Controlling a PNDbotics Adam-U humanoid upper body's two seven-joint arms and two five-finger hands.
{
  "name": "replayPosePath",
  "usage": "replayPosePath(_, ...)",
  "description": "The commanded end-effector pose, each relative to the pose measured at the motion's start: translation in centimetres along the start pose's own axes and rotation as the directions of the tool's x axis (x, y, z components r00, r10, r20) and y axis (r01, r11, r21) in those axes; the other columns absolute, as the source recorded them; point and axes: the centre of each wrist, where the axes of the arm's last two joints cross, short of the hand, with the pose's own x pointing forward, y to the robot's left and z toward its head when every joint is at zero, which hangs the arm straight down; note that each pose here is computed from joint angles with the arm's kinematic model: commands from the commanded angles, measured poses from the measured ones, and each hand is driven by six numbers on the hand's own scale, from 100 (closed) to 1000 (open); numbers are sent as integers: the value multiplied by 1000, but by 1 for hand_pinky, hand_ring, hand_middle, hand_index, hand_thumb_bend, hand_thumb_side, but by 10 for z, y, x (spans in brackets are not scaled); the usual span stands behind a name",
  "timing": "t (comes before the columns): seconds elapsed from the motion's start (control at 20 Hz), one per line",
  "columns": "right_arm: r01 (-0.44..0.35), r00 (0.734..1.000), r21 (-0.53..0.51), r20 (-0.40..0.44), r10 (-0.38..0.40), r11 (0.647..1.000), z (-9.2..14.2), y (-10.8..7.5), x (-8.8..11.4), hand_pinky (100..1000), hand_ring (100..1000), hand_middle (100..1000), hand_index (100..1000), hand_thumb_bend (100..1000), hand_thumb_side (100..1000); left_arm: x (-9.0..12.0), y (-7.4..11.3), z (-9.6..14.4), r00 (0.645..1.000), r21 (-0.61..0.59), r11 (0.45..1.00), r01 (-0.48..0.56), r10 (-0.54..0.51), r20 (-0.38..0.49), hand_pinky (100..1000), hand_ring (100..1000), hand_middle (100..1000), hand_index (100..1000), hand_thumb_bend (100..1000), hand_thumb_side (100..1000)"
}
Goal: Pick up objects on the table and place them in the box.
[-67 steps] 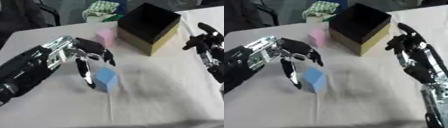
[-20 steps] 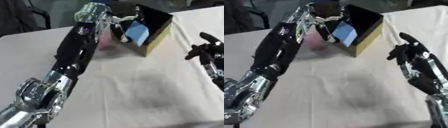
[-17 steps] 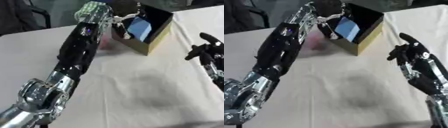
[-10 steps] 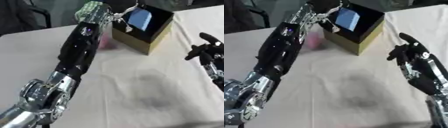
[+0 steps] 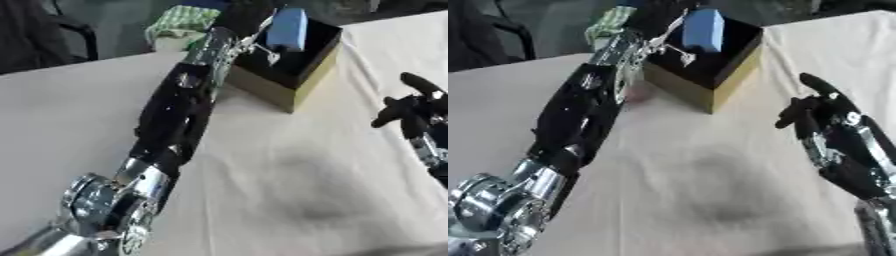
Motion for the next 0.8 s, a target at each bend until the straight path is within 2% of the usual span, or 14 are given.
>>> replayPosePath(0.05,-3,1000,10,25,3,1000,-5,-1,5,994,607,587,971,100,470,-4,16,-5,999,99,995,26,-21,-49,845,811,911,963,824,389)
replayPosePath(0.15,-3,1000,10,25,3,1000,-5,-1,5,994,607,587,971,100,470,-5,18,-5,997,146,989,28,-17,-73,865,831,928,966,882,414)
replayPosePath(0.25,-3,1000,10,24,3,1000,-4,-2,5,994,608,587,971,100,470,-8,20,-5,996,178,983,32,-16,-92,875,840,932,968,899,415)
replayPosePath(0.35,-3,1000,9,24,3,1000,-4,-2,5,993,608,587,971,100,470,-13,23,-5,994,198,980,30,-8,-110,869,829,915,957,876,401)
replayPosePath(0.45,-3,1000,6,22,3,1000,-4,-2,4,993,608,587,971,100,470,-22,28,-5,992,198,980,23,3,-126,857,811,891,949,798,383)
replayPosePath(0.5,-4,1000,4,20,4,1000,-3,-2,4,993,608,587,971,100,470,-29,31,-5,991,180,984,18,7,-134,860,812,885,951,746,381)
replayPosePath(0.55,-4,1000,4,19,4,1000,-3,-2,4,993,608,587,970,100,472,-35,36,-5,990,157,987,20,3,-141,861,812,885,951,746,381)
replayPosePath(0.65,-4,1000,0,15,4,1000,-2,-3,3,993,608,588,970,100,470,-50,45,-5,987,89,996,18,-3,-162,852,807,867,943,725,449)
replayPosePath(0.8,-4,1000,-4,8,4,1000,0,-3,2,993,609,588,970,100,470,-75,54,-1,982,-68,998,8,-20,-189,848,806,860,939,728,501)
